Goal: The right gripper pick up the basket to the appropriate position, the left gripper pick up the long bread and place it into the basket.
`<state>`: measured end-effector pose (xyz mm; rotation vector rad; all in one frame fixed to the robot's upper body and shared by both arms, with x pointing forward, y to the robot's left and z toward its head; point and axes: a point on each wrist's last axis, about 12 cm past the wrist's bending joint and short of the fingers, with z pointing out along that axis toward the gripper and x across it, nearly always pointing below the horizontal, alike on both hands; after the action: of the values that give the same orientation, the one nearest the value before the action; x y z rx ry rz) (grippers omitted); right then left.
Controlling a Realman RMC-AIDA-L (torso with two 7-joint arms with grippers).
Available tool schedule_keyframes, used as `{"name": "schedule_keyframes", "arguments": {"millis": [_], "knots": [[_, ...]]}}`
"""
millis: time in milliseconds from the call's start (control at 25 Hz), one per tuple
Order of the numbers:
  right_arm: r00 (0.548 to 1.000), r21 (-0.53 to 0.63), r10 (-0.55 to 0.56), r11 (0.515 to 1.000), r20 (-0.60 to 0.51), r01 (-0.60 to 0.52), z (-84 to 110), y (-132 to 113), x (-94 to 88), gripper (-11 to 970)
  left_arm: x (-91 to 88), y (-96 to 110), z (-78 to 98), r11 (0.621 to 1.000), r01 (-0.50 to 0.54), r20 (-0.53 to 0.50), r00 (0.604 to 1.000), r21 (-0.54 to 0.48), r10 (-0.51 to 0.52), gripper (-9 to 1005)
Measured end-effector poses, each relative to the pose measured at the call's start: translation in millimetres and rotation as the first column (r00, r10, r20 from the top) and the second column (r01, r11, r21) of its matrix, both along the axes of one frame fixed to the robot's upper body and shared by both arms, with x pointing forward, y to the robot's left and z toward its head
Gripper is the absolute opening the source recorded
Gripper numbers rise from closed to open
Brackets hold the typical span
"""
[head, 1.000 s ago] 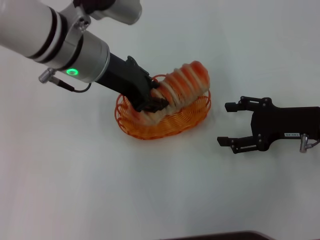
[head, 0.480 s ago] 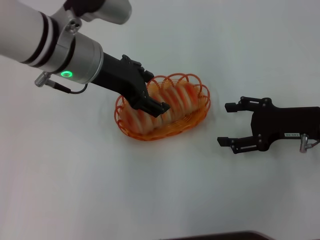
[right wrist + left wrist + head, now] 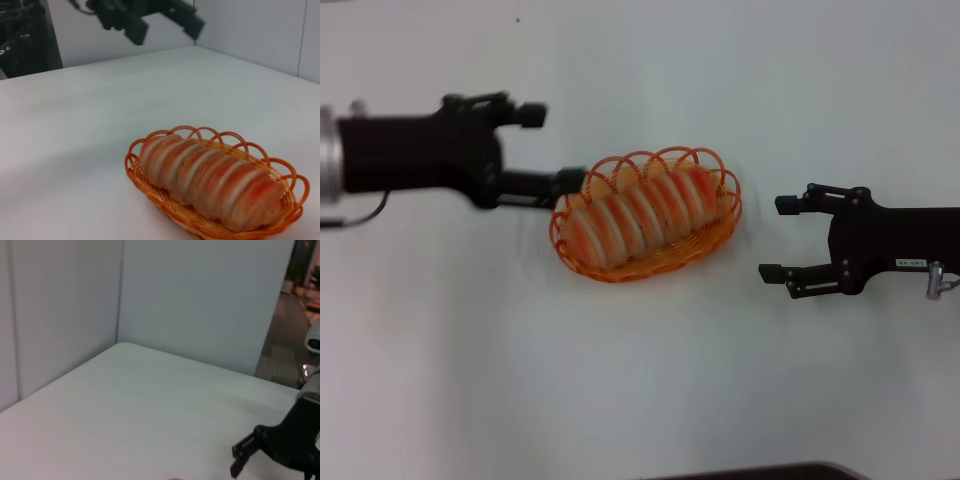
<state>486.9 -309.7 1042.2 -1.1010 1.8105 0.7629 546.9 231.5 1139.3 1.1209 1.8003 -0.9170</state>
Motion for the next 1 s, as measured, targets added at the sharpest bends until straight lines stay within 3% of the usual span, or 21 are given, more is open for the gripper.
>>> {"name": "schedule_keyframes", "arguments": {"millis": [240, 480, 720, 1000], "knots": [[1.000, -0.010, 0.003, 1.000, 0.004, -0.003, 0.9, -0.3, 1.8, 945, -43.9, 47.8, -42.1, 0.996, -0.083, -0.058, 0.995, -0.015, 0.082, 941], [1.000, -0.029, -0.013, 0.999, 0.015, 0.013, 0.0, -2.3, 4.3, 945, -71.3, 63.3, -75.2, 0.989, -0.134, -0.092, 0.987, -0.056, 0.128, 941], [0.998, -0.029, -0.050, 0.998, 0.030, 0.051, 1.0, -7.4, 6.3, 945, -81.6, 67.5, -91.6, 0.987, -0.141, -0.078, 0.988, -0.072, 0.135, 940], [0.998, -0.027, -0.063, 0.998, 0.032, 0.064, 0.4, -8.5, 6.4, 945, -80.5, 70.7, -97.6, 0.987, -0.156, -0.081, 0.985, -0.050, 0.152, 941]]}}
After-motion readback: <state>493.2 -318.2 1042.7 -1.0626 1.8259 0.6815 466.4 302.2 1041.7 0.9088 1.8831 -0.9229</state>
